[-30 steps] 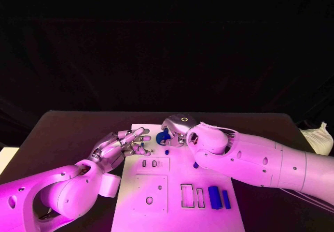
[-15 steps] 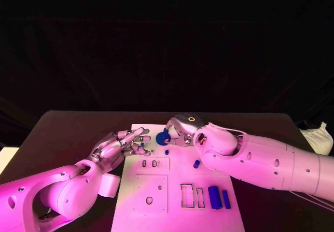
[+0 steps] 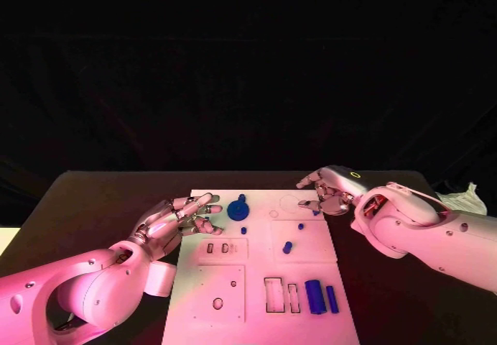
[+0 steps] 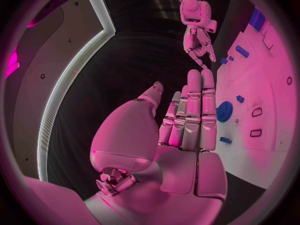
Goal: Assemble the parts on the task board
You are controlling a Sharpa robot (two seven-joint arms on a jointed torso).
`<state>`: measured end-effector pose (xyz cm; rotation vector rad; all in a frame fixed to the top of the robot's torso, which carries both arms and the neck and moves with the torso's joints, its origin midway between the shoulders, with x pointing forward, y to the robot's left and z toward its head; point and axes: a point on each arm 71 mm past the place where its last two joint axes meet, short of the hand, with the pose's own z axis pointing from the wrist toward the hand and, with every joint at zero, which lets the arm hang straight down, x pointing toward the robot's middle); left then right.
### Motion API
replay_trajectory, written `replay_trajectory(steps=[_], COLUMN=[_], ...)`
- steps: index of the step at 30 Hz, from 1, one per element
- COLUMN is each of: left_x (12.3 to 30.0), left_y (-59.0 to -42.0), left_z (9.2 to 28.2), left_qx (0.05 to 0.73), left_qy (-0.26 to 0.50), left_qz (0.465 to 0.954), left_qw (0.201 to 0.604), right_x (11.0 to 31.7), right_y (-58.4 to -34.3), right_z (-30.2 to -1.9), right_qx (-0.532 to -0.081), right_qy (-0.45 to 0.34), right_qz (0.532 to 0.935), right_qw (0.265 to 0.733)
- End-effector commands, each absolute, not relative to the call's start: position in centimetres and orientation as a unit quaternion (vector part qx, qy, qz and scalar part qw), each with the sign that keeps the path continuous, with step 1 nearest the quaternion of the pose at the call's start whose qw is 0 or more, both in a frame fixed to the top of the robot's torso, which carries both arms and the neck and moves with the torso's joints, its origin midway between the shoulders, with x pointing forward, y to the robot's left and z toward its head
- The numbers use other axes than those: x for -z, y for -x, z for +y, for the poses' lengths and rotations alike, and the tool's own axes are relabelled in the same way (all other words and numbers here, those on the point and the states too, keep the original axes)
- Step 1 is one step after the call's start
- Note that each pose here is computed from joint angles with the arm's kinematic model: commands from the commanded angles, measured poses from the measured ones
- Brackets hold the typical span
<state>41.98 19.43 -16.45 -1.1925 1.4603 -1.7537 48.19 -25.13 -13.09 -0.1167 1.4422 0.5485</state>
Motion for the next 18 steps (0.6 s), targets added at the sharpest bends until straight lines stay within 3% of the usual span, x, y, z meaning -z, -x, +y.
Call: replay_trajectory(steps=[1, 7, 18], left_x=[16.3, 16.4, 16.5], left_y=[-42.0, -42.2, -42.4], left_z=[19.2, 19.2, 19.3], left_qx=[0.665, 0.665, 0.663], left_qy=[0.438, 0.438, 0.439], left_qz=[0.541, 0.54, 0.54], left_qw=[0.272, 0.274, 0.275], right_x=[13.4, 14.4, 16.1], right_y=[-47.9, -48.2, -49.0], right_z=[-26.1, -28.6, -30.0], right_qx=[-0.292, -0.276, -0.259], right_qy=[0.052, 0.041, 0.025], right_qz=[0.652, 0.666, 0.682], right_qw=[0.697, 0.692, 0.683])
